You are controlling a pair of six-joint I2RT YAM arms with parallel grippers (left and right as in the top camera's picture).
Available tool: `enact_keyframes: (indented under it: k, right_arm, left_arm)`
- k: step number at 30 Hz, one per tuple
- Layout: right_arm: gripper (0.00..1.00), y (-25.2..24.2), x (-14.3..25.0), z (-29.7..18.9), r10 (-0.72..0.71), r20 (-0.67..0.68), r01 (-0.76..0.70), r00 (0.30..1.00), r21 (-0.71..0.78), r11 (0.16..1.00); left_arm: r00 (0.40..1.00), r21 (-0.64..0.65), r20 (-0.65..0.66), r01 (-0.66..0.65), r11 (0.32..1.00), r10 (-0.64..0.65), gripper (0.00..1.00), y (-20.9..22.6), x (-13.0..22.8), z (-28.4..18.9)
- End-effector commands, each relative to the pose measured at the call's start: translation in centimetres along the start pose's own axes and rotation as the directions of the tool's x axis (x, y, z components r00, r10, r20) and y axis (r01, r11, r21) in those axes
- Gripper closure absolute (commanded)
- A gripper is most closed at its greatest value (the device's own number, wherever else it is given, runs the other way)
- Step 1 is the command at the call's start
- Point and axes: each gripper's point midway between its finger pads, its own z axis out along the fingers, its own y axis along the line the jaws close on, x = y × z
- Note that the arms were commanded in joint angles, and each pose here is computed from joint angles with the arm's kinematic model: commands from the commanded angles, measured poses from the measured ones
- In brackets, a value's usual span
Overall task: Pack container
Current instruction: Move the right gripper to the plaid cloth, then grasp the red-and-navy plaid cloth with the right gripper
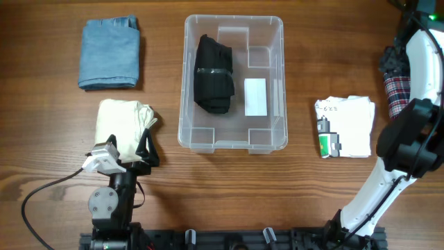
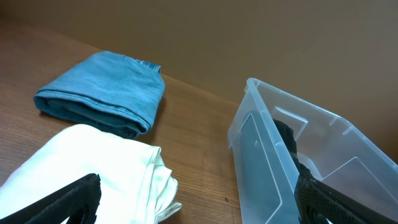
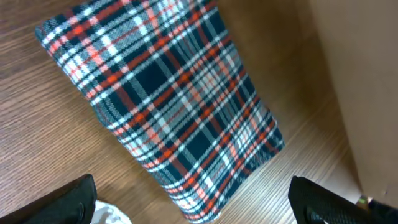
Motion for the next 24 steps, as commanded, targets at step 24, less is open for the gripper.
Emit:
enact_keyframes:
  k: [24]
  right_arm:
    - [0.0,3.6,2.4,7.4,-0.343,-0.116,0.349,0.932,0.034,0.936]
  left_arm:
    - [1.0,0.002,-0.008,-0.019,1.0,0.019,0.0,0.1,0.3,0.0]
